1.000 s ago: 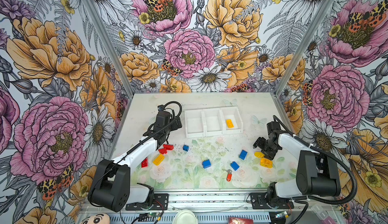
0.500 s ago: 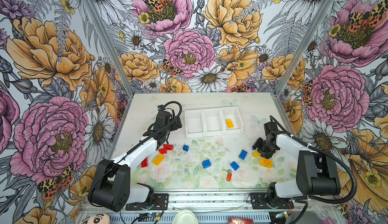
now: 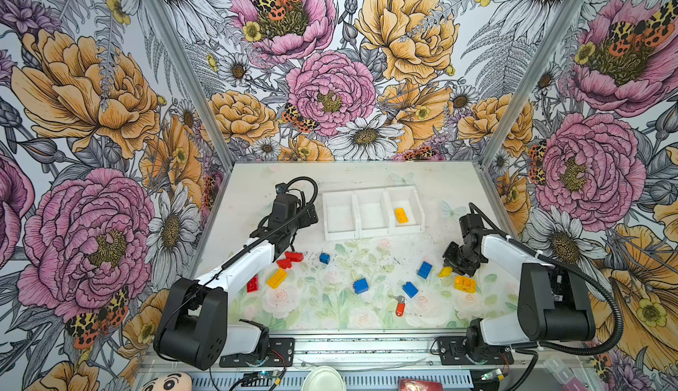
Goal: Sort the legos into containers by color
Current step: Pick up the lego from the middle-right of the table, then place the lego in the container.
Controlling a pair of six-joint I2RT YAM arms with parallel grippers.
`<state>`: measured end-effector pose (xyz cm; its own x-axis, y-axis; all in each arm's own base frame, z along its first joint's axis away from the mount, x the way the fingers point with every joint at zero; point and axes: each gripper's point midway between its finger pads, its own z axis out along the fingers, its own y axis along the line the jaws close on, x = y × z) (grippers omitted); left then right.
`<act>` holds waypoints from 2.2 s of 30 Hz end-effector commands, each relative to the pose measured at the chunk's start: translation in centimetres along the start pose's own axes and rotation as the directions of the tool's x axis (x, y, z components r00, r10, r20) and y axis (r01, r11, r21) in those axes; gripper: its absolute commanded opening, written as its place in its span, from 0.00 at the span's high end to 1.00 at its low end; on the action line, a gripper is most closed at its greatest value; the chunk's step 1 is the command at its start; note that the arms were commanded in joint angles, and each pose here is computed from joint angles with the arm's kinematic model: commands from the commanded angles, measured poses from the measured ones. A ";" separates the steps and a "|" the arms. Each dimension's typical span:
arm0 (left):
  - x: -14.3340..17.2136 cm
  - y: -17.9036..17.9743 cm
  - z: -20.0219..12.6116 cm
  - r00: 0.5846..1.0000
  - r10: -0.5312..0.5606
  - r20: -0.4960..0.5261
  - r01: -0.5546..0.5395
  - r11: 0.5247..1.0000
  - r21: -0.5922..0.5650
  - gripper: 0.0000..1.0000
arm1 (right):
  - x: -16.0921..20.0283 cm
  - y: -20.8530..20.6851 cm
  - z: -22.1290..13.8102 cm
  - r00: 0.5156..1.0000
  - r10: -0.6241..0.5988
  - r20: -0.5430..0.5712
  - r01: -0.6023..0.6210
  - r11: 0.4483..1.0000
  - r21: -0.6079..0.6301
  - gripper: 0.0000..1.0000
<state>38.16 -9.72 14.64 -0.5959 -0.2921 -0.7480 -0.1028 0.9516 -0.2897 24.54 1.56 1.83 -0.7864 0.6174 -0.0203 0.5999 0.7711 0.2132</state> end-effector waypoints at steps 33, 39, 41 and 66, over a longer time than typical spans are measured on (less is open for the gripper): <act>0.3 1.0 -2.2 0.999 -0.046 0.016 0.046 0.999 -0.006 0.01 | -11.6 24.3 -6.8 0.706 -0.640 0.303 0.656 0.752 0.060 0.96; 0.4 1.3 -2.4 0.999 -0.048 0.015 0.049 0.999 -0.013 0.01 | -12.2 24.7 -4.6 0.644 -0.723 0.250 0.711 0.686 0.153 0.95; 0.4 1.4 -2.4 0.999 -0.049 0.014 0.049 0.999 -0.014 0.01 | -12.2 24.5 -3.9 0.641 -0.731 0.234 0.715 0.680 0.163 0.95; 1.1 1.9 -2.2 0.998 -0.060 -0.015 0.059 0.997 -0.040 0.01 | -11.6 24.3 -5.3 0.617 -0.751 0.234 0.726 0.658 0.198 0.57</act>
<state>35.73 -8.60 14.77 -0.6047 -0.3370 -0.7217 -0.1472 0.9377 -0.3146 47.13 12.22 9.29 -0.9263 -0.1611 -0.3407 -0.1500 0.9869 -0.0591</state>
